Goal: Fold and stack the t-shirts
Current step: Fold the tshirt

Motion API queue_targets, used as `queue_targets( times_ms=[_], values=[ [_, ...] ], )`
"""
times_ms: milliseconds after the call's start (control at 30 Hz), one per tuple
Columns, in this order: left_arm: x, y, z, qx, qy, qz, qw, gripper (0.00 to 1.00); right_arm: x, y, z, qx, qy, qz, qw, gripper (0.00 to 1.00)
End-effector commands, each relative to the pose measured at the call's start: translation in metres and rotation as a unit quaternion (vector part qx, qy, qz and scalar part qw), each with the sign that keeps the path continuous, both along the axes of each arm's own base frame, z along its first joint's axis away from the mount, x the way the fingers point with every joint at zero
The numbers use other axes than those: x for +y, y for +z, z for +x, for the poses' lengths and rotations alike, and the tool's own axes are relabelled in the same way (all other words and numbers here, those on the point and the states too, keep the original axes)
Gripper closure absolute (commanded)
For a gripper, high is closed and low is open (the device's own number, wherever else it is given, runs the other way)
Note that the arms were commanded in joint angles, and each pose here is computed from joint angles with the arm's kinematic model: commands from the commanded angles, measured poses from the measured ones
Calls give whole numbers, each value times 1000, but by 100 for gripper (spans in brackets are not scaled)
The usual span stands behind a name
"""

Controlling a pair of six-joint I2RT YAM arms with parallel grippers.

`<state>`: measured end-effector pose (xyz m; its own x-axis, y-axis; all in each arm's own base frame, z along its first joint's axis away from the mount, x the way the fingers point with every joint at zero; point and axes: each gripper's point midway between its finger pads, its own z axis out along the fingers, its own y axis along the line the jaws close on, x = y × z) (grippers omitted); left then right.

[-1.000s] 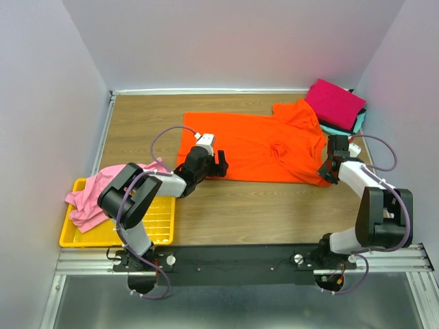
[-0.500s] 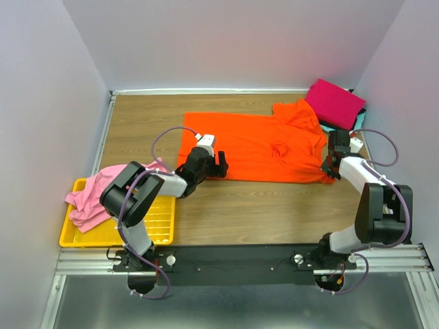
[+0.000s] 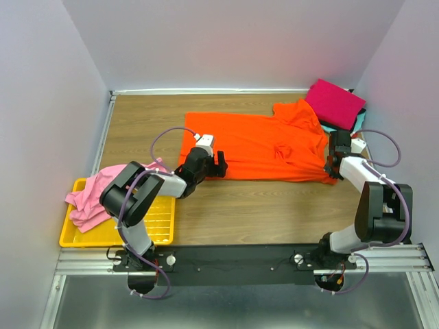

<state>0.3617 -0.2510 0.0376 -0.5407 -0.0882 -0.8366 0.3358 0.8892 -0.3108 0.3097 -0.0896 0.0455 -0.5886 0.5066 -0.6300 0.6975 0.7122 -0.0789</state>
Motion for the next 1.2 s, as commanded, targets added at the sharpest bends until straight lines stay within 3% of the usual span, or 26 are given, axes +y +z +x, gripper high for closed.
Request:
queue_targets(
  times_ms=[0,467,500,533,600,800,967,1167],
  values=[
    [23,-9,0,4,30,25,999,12,-25,8,-17,12,-42,-55,998,99],
    [21,22,-2,-27,23,-1,999,10,-33,36,-13,-24,-52,-69,996,99],
    [21,24,-2,-29,22,-3,999,10,-28,37,-10,-29,-41,-57,997,94],
    [20,30,-2,-35,22,-6,999,10,-25,42,-5,-38,-33,-50,997,83],
    [21,35,-1,-41,24,-9,999,10,-19,45,-1,-47,-22,-36,998,47],
    [17,61,8,-69,29,-22,997,10,2,77,7,-99,14,-49,994,20],
    [14,64,17,-76,38,-26,996,10,66,76,31,-129,119,-5,984,17],
    [7,52,25,-66,39,-24,997,11,138,36,54,-136,220,91,962,17]
  ],
)
